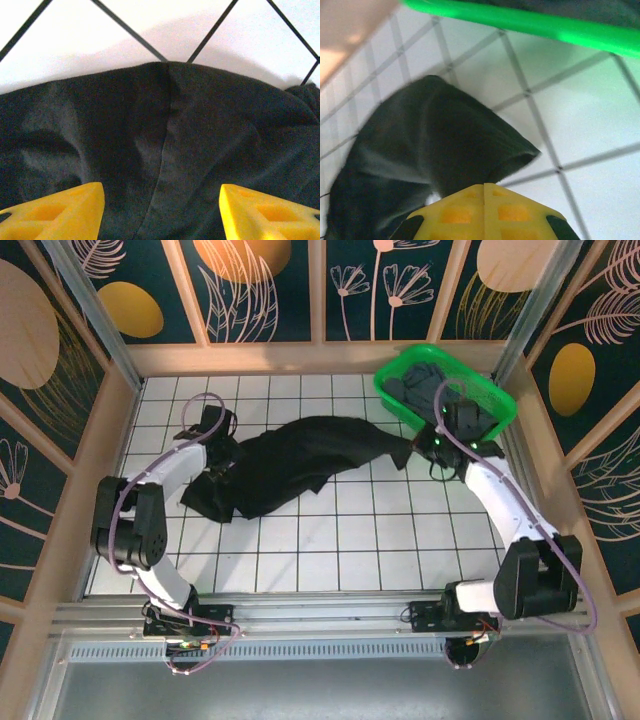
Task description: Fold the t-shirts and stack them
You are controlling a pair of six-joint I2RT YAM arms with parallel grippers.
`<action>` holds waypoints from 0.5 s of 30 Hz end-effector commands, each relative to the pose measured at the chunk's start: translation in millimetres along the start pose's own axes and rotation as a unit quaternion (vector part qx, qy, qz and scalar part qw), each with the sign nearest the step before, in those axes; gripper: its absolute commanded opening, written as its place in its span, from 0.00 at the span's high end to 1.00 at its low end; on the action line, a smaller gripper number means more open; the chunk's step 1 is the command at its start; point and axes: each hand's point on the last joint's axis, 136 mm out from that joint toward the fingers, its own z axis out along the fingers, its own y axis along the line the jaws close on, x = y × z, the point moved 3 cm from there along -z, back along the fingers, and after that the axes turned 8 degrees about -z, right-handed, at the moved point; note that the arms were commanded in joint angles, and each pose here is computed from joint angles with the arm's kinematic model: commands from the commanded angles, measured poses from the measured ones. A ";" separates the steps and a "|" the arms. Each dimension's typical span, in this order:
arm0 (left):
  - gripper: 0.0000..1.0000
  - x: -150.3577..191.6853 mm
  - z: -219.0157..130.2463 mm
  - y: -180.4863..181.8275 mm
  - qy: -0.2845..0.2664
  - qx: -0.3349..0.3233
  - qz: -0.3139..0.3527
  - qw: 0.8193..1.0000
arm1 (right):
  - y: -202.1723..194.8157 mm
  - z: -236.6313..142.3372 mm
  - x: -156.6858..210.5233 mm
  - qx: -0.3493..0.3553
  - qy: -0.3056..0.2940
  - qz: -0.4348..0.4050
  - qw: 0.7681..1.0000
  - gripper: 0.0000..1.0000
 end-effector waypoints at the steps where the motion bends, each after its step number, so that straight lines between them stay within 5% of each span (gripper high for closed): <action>1: 0.37 -3.9 13.5 -9.0 0.005 0.003 0.022 1.000 | -53.3 3.4 34.8 0.066 0.037 0.035 0.997 1.00; 4: 0.36 -0.3 24.3 -27.3 0.031 0.034 0.039 0.998 | -81.0 8.9 47.2 0.098 0.063 0.066 0.991 1.00; 9: 0.52 38.9 37.0 -34.6 0.095 0.047 0.082 0.991 | -66.8 4.2 23.5 0.119 0.034 0.038 0.992 0.60; 15: 0.71 121.9 38.0 6.4 0.176 0.008 0.136 0.975 | 8.6 21.9 33.0 0.068 0.044 -0.020 0.997 0.54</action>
